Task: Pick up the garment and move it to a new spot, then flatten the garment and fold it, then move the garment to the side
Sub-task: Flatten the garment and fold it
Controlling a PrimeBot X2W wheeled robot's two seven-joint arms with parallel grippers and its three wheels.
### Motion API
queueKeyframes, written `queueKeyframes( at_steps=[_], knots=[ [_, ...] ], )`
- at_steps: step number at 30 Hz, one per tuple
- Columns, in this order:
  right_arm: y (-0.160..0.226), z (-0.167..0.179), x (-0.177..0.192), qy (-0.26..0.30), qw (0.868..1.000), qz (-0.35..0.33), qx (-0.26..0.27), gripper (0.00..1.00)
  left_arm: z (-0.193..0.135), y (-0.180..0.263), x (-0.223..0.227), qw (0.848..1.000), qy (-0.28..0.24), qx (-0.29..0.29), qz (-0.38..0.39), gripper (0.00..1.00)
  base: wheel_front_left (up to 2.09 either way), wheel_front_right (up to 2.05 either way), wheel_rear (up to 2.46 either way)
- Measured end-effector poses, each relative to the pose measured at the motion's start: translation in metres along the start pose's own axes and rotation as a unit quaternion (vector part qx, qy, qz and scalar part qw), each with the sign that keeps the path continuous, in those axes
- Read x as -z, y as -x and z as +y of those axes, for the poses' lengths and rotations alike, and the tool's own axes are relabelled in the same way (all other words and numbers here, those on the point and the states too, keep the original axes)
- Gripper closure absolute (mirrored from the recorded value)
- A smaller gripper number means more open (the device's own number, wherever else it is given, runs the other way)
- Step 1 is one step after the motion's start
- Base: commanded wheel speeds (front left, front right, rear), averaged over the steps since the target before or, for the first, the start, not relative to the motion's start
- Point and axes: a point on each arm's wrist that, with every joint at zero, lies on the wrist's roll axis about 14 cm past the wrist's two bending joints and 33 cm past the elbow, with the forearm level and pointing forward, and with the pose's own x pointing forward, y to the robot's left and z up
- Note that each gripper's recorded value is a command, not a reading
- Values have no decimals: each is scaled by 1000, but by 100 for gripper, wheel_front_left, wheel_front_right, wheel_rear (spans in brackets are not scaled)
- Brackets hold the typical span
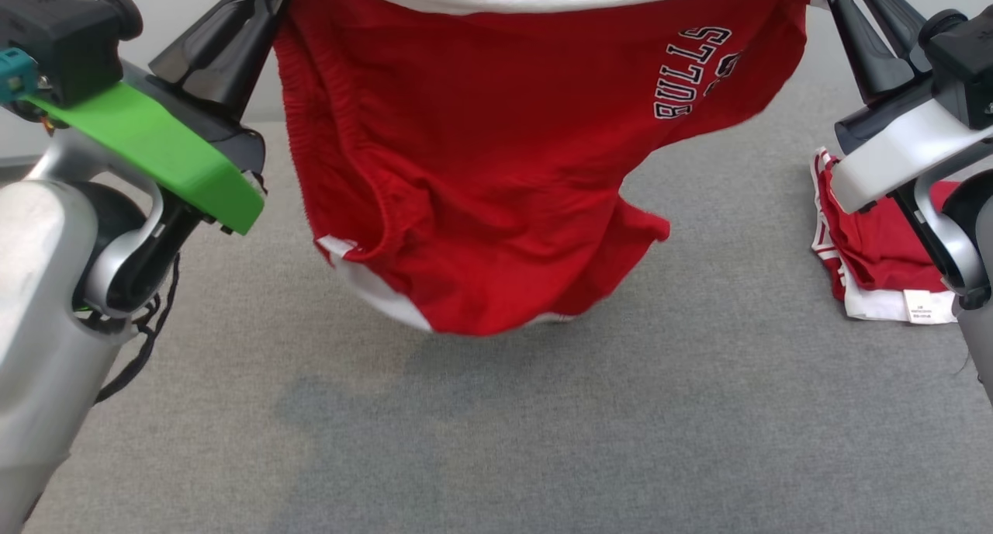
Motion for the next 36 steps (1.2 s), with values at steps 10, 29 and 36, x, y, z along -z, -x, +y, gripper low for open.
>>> queueKeyframes(
  at_steps=[10, 29, 36],
  knots=[
    [-54, 1, 35, -23, 1000, 14, -11, 100, 45, -34, 55, 997, -5, -21, 73, 100, 0, 0, 0],
    [-203, -5, 157, -22, 999, 13, 29, 100, 153, -161, 141, 994, 9, -107, -15, 100, 0, 0, 0],
    [-152, 62, 267, -91, 985, 144, -10, 100, 122, -127, 246, 987, 106, -101, 73, 100, 0, 0, 0]
  ],
)
